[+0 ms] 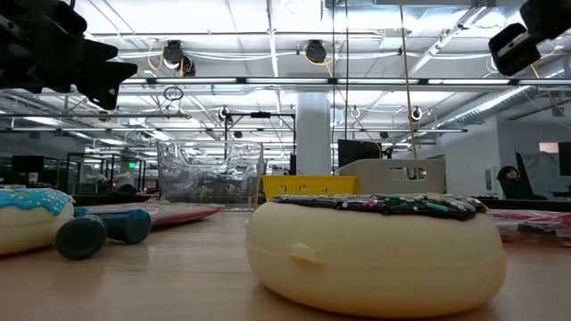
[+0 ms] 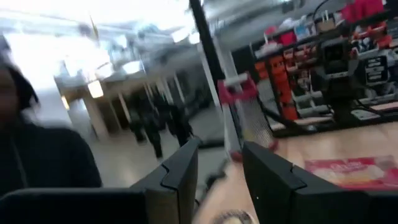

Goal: Pick & Place Food Item
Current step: Put the right red popcorn bag into the gray bin

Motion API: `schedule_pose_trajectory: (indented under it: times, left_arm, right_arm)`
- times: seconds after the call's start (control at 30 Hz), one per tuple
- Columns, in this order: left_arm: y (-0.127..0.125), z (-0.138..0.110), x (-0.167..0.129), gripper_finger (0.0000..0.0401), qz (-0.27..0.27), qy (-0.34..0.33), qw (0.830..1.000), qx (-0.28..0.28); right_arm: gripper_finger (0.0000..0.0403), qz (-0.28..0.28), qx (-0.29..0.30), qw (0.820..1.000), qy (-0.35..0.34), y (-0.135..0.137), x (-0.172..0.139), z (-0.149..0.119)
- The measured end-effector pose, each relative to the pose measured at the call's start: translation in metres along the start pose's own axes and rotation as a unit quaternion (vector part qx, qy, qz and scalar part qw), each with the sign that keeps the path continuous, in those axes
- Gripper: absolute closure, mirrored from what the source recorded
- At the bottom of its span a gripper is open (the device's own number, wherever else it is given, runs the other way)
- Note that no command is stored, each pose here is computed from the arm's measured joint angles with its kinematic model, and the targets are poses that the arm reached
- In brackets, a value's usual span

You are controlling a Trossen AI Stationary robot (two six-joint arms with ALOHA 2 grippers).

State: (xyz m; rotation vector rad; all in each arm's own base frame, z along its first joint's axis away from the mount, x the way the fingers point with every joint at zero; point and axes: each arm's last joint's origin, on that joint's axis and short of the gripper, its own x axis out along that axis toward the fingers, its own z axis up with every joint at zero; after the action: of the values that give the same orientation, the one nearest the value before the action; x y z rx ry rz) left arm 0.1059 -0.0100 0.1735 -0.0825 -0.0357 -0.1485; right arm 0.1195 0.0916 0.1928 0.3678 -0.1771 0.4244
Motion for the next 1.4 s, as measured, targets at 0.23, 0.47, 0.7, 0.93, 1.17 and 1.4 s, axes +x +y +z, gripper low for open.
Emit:
schedule_pose_trajectory:
  times: [0.23,0.47,0.7,0.93,1.17,1.4]
  left_arm:
    - [0.0,0.0,0.0,0.0222,0.0,0.0,1.0,0.0]
    - [0.0,0.0,0.0,0.0222,0.0,-0.001,1.0,0.0]
    - [0.0,0.0,0.0,0.0222,0.0,-0.002,1.0,0.0]
    - [0.0,0.001,0.0,0.0222,0.0,-0.003,1.0,0.0]
    - [0.0,0.001,0.0,0.0222,0.0,-0.004,1.0,0.0]
    - [0.0,0.001,0.0,0.0222,-0.001,-0.004,1.0,0.0]
  right_arm:
    - [0.0287,-0.073,-0.046,0.988,0.129,0.0,0.025,-0.03]
    - [0.0255,-0.227,-0.037,0.96,0.159,-0.009,0.05,-0.044]
    - [0.015,-0.151,-0.079,0.964,0.205,0.011,0.1,-0.038]
    - [0.0116,-0.208,-0.129,0.894,0.376,0.014,0.112,-0.03]
    - [0.0142,-0.368,-0.009,0.795,0.482,-0.004,0.081,-0.02]
    - [0.0161,-0.483,0.104,0.695,0.522,-0.019,0.052,-0.026]
